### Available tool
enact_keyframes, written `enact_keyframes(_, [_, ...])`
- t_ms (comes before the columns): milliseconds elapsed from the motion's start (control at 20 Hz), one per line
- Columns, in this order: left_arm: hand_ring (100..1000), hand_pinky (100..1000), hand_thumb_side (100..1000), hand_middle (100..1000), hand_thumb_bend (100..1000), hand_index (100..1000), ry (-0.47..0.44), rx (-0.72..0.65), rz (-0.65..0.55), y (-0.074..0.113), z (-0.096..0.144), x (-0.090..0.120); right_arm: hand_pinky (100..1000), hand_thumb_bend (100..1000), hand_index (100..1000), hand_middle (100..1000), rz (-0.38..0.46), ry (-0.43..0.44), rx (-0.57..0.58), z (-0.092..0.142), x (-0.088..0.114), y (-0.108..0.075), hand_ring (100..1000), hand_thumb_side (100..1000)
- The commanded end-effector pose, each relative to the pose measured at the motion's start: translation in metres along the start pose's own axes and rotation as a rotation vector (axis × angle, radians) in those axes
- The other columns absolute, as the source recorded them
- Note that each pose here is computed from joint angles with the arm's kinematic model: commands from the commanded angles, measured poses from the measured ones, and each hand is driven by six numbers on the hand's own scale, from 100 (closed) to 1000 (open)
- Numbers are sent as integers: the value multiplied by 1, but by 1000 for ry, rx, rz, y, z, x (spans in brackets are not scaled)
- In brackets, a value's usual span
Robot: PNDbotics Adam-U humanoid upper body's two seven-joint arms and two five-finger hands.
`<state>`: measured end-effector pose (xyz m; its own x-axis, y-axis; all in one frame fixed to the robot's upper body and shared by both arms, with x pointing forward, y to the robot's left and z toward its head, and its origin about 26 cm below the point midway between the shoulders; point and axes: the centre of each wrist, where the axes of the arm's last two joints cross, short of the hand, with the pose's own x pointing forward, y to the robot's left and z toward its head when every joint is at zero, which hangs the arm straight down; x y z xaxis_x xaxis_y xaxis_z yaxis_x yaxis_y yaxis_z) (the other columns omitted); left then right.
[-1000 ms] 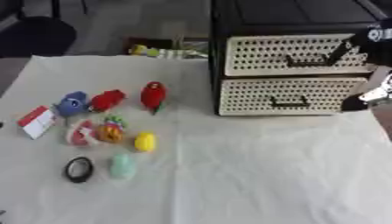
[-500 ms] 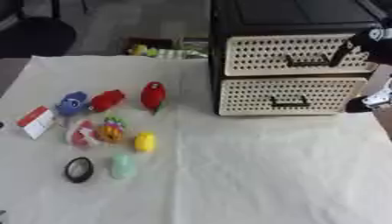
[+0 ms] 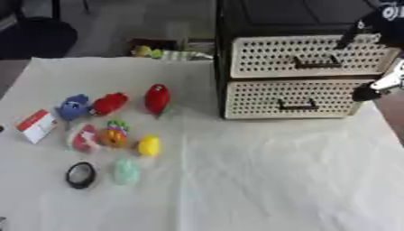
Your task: Pick up objects from table and place into drawer.
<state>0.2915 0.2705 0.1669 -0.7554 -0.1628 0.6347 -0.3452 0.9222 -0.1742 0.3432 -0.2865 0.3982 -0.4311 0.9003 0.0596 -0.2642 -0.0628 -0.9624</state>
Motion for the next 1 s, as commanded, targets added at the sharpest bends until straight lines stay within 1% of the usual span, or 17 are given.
enact_keyframes(50, [464, 407, 924, 510, 100, 744, -23, -15, -1, 1, -4, 5, 100, 597, 845, 100, 1, 29, -18, 1, -3, -8, 100, 430])
enact_keyframes(100, [464, 407, 924, 510, 100, 744, -23, -15, -1, 1, -4, 5, 100, 597, 845, 100, 2, 29, -18, 1, -3, -8, 100, 430])
enact_keyframes(150, [464, 406, 924, 509, 100, 744, -22, -15, 1, 1, -4, 5, 100, 608, 855, 100, 4, 29, -17, 0, -3, -8, 100, 395])
enact_keyframes(200, [463, 406, 925, 509, 100, 745, -20, -16, 3, 0, -4, 5, 100, 616, 863, 100, 0, 32, -4, -4, -4, -7, 100, 410])
enact_keyframes(350, [463, 406, 924, 509, 100, 744, -18, -18, 4, 0, -4, 5, 100, 627, 867, 100, -15, 39, 21, -18, -5, -4, 100, 403])
enact_keyframes(550, [463, 405, 925, 509, 100, 743, -17, -15, 6, 0, -3, 5, 100, 634, 870, 100, -39, 45, 37, -30, -10, -2, 100, 397])
enact_keyframes(750, [463, 405, 925, 509, 100, 743, -15, -15, 9, -1, -3, 5, 100, 645, 887, 100, -58, 43, 40, -35, -14, -2, 100, 374])
enact_keyframes(1000, [462, 405, 926, 509, 100, 742, -15, -13, 11, -2, -3, 5, 100, 649, 887, 100, -71, 47, 35, -37, -17, -3, 100, 371])
